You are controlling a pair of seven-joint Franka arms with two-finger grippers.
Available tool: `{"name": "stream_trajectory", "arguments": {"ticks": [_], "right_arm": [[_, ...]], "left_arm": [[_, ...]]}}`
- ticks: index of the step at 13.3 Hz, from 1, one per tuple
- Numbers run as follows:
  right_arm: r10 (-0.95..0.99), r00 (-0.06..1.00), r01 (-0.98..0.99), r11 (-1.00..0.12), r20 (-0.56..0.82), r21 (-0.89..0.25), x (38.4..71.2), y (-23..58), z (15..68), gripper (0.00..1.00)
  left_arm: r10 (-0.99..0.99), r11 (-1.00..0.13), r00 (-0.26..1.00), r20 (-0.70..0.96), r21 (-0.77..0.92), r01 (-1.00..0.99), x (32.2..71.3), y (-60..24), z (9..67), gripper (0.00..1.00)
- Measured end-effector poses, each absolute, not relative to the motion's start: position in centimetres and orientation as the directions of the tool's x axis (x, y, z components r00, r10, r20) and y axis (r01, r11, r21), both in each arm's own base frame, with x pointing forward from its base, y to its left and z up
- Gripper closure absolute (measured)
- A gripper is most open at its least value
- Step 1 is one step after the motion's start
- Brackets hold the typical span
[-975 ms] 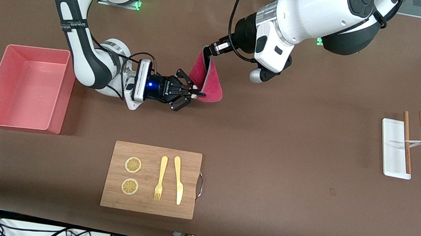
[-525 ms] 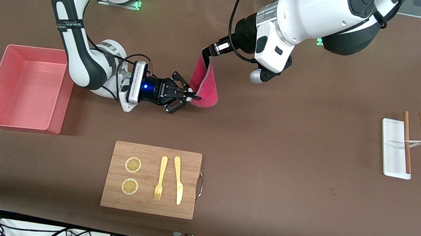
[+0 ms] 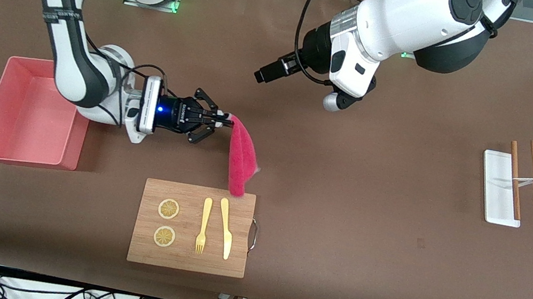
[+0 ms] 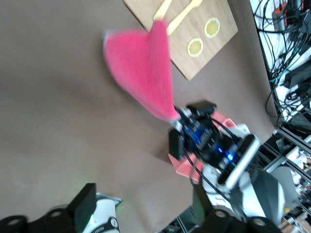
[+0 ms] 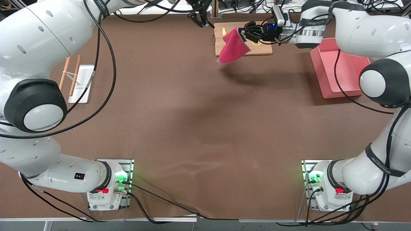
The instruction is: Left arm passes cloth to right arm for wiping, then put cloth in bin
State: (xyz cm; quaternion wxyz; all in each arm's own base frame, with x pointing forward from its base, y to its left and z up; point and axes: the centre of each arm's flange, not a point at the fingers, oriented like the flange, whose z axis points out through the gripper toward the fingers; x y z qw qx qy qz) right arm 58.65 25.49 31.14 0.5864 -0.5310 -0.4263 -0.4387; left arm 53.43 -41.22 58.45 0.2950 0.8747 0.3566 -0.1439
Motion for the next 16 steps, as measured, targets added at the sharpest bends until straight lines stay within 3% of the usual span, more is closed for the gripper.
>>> {"name": "stream_trajectory", "arguments": {"ticks": [1, 5, 10, 16], "right_arm": [[-0.024, 0.259, 0.964, 0.060, 0.965, -0.258, 58.9, 24.1, 32.4, 0.98], [0.143, 0.287, 0.952, 0.065, 0.947, -0.299, 59.4, 17.1, 38.2, 0.98], [0.405, 0.403, 0.891, 0.030, 0.821, -0.453, 57.2, 10.4, 44.0, 0.98], [0.643, 0.595, 0.758, -0.249, 0.482, -0.603, 55.1, 4.4, 45.6, 0.98]], "left_arm": [[0.530, -0.612, 0.729, -0.432, 0.400, 0.682, 53.5, -40.7, 58.1, 0.00], [0.384, -0.809, 0.869, -0.311, 0.341, 0.479, 54.5, -36.4, 58.1, 0.00], [0.101, -0.976, 0.984, -0.147, 0.179, 0.127, 56.1, -30.0, 56.9, 0.00], [-0.125, -0.990, 0.987, -0.097, 0.079, -0.118, 58.1, -20.5, 58.4, 0.00]]}}
